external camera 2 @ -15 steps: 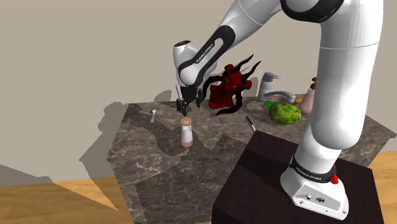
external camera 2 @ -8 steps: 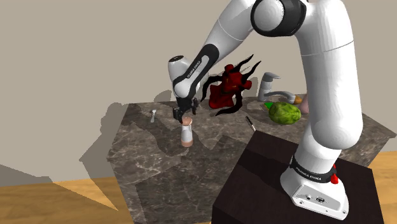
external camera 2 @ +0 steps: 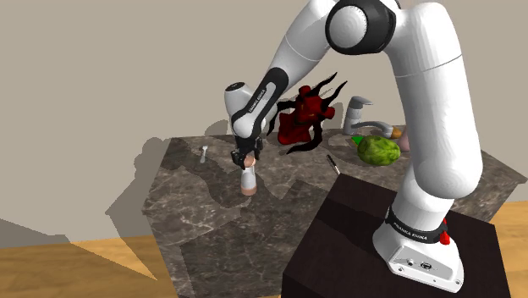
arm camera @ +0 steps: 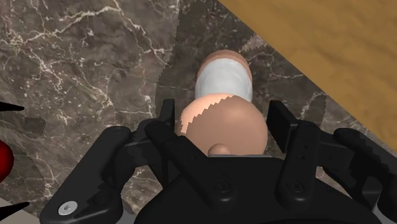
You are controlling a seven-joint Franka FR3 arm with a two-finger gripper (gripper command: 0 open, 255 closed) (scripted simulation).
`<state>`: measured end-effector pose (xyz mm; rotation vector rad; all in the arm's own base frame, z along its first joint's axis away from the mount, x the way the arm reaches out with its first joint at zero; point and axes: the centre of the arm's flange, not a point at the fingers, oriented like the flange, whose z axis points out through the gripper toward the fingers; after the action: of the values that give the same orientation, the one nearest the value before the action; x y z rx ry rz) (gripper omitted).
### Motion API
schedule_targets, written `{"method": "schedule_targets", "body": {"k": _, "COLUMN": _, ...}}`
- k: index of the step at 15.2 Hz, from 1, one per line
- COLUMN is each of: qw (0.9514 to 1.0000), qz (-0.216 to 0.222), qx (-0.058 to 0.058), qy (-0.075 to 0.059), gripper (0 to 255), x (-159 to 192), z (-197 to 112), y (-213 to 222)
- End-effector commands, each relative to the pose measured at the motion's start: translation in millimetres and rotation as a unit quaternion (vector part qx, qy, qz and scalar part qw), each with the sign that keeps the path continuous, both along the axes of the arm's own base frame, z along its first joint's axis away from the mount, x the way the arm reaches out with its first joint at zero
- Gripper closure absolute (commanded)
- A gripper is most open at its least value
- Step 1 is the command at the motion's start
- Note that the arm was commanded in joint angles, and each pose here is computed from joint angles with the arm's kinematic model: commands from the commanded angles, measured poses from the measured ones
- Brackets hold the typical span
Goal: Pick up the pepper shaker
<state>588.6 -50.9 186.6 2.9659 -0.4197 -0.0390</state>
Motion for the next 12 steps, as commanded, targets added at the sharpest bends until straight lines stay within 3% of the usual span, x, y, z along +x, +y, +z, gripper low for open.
{"method": "schedule_targets", "body": {"k": 1, "qw": 1.0, "qz": 0.0, "qx": 0.0, "qy": 0.001, "gripper": 255, "x": -0.5, "z": -1.3, "y": -0.1}}
{"method": "schedule_targets", "body": {"k": 8, "qw": 1.0, "qz": 0.0, "qx": 0.0, "qy": 0.001, "gripper": 255, "x": -0.1, "z": -1.4, "y": 0.1}}
{"method": "schedule_targets", "body": {"k": 12, "qw": 1.0, "qz": 0.0, "qx": 0.0, "qy": 0.001, "gripper": 255, "x": -0.1, "z": 19.7, "y": 0.1}}
